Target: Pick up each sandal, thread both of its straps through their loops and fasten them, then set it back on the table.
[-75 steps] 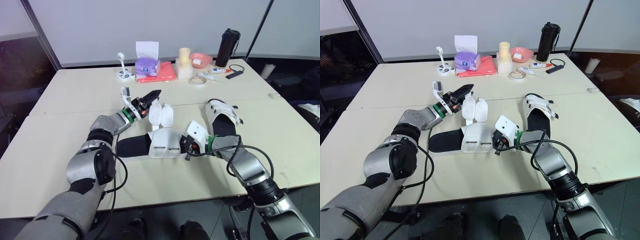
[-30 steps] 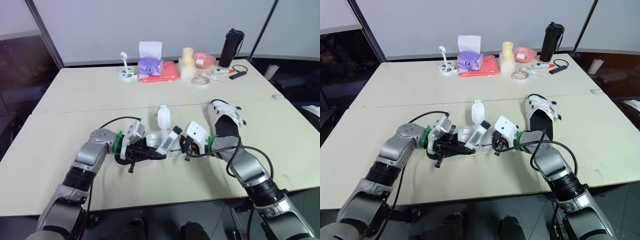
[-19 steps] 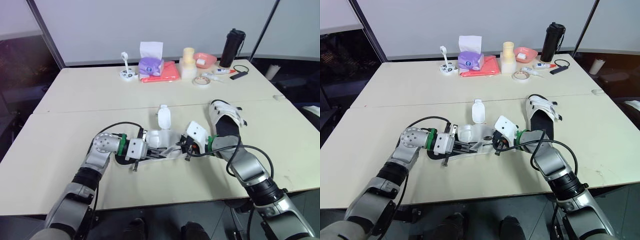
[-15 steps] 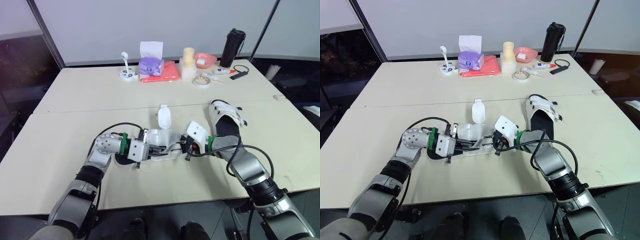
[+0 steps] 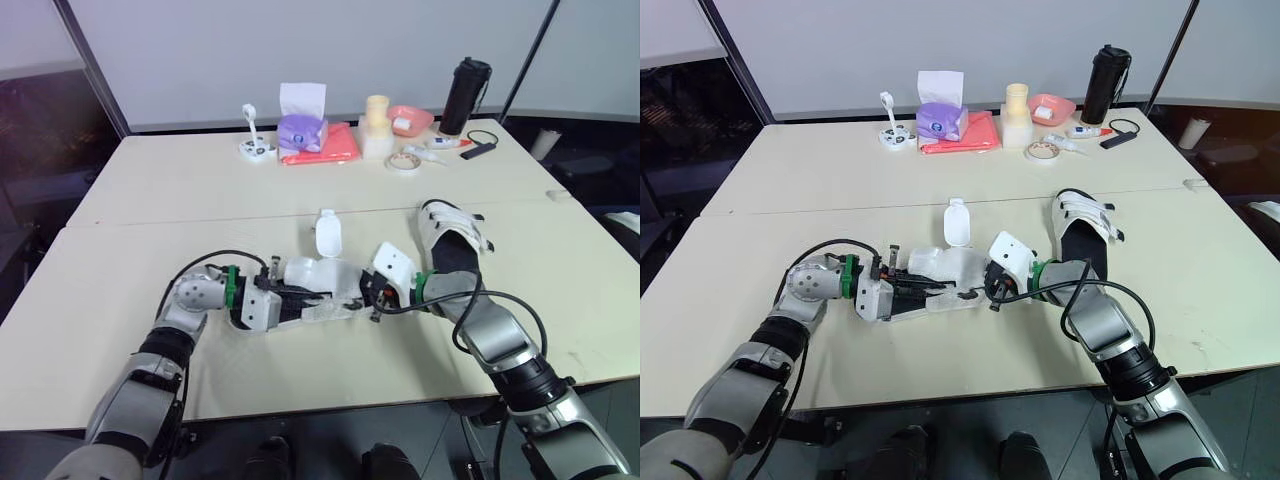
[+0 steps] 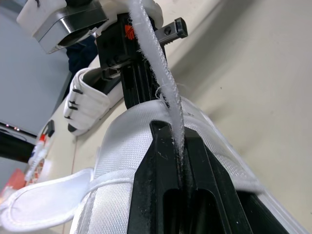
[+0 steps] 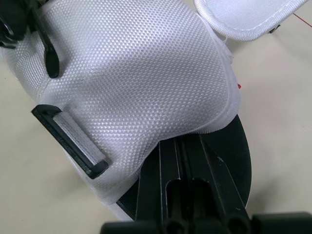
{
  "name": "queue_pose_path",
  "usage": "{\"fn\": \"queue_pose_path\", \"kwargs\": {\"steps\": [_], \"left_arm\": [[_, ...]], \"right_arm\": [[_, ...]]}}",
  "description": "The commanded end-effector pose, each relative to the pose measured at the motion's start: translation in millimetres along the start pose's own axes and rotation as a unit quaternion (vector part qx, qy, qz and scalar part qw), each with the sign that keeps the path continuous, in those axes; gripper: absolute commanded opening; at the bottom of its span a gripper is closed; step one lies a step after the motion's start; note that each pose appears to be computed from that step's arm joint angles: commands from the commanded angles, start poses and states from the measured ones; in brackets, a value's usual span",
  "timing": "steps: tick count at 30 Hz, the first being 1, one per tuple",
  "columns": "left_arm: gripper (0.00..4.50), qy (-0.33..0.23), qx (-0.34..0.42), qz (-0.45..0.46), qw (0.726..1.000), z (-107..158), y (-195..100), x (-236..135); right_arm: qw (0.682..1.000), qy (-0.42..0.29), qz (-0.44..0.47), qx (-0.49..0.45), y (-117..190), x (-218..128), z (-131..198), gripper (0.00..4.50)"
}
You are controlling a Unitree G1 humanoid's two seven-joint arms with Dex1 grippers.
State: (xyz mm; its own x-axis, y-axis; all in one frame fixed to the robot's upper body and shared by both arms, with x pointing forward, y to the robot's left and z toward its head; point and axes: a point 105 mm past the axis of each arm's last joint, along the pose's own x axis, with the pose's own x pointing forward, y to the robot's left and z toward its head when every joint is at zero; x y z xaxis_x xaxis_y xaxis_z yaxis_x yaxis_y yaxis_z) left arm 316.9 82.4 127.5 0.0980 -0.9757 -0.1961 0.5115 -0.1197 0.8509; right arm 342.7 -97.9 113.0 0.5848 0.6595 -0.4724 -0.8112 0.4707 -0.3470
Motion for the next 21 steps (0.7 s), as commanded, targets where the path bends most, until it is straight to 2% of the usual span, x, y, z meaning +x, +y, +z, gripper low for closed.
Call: {"fn": "queue_pose_path", "kwargs": {"steps": [1, 11, 14, 21], "left_arm": [[0.06, -0.018, 0.040, 0.020, 0.999, 8, 8, 1], [0.06, -0.058, 0.095, 0.035, 0.993, 23, 11, 13], [0.88, -0.059, 0.103, 0.036, 0.992, 23, 12, 13], [4.42, -0.051, 0.117, 0.048, 0.991, 21, 14, 6]], "right_arm": [[1.000, 0.012, 0.019, -0.001, 8, 5, -4, 0.00], [1.000, 0.012, 0.017, -0.001, 7, 5, -4, 0.00], [1.000, 0.011, 0.016, 0.000, 7, 5, -4, 0.00], [1.000, 0.009, 0.016, -0.001, 6, 6, -2, 0.00]]}}
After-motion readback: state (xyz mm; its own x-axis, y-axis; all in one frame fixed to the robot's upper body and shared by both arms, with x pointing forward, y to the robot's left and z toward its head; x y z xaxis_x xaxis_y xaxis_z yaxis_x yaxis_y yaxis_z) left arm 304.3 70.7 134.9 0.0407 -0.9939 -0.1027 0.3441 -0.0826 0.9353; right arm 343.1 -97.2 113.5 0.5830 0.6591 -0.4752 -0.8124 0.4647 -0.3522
